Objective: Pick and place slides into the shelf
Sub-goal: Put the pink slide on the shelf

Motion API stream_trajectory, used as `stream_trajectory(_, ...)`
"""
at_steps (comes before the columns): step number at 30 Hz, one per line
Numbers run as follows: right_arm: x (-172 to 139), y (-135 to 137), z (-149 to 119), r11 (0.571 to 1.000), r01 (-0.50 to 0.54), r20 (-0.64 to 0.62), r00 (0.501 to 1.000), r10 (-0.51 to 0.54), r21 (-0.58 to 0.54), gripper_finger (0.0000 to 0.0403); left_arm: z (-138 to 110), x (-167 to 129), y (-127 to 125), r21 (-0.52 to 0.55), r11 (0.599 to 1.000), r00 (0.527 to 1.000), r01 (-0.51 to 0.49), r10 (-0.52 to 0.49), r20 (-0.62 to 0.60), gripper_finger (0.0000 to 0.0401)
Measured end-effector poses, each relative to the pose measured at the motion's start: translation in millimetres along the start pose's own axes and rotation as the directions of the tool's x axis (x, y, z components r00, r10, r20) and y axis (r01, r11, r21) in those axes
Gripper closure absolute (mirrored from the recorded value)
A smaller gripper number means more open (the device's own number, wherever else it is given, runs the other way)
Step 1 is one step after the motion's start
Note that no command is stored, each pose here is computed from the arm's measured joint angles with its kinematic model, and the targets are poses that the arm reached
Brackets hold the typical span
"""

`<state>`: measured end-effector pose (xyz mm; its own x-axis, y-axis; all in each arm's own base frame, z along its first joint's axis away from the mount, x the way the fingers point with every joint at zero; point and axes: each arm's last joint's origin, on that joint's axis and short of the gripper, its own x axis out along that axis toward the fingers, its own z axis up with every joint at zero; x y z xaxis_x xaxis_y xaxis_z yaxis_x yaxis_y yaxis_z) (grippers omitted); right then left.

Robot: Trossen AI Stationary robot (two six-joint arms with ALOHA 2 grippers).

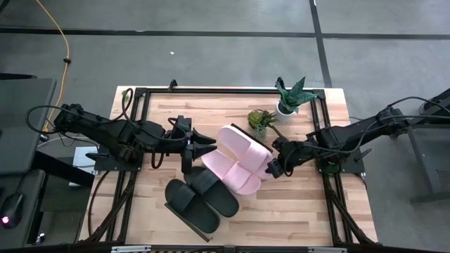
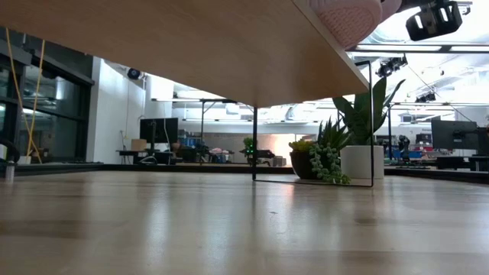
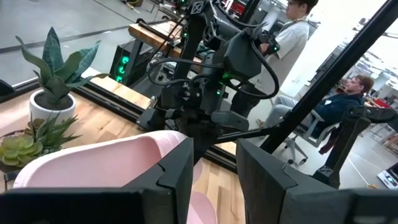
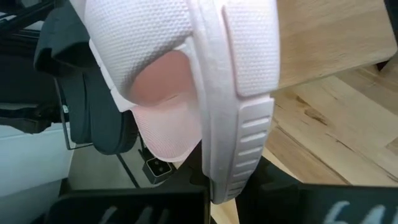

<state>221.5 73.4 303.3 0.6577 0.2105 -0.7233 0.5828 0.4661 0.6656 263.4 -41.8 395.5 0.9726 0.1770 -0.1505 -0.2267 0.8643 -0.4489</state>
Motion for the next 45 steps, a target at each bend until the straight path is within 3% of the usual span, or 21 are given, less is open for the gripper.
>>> stream_trajectory(10, 0.0, -0.5, 2.0, 1.0, 0.016, 0.065, 0.998, -0.017, 0.02, 0.0391, -1.3, 0.0, 0.9, 0.007, 1.0, 1.0, -0.009, 0.009, -0.013, 0.029)
stream_trajectory(28, 0.2, -0.4, 4.3, 1.0, 0.001, 0.033, 0.999, -0.002, 0.028, 0.039, -1.8, 0.0, 1.2, 0.011, 1.0, 1.0, -0.012, 0.012, -0.018, 0.029)
stream_trajectory(38, 0.2, 0.4, 5.7, 1.0, -0.01, 0.04, 0.999, 0.008, 0.03, 0.0321, -1.9, 0.0, 1.3, 0.011, 1.0, 1.0, -0.013, 0.013, -0.018, 0.0291)
stream_trajectory(45, 0.2, -0.3, 5.9, 0.999, -0.001, 0.051, 0.999, -0.001, 0.035, 0.0313, -2.3, 0.0, 1.6, 0.016, 1.0, 1.0, -0.018, 0.019, -0.021, 0.0291)
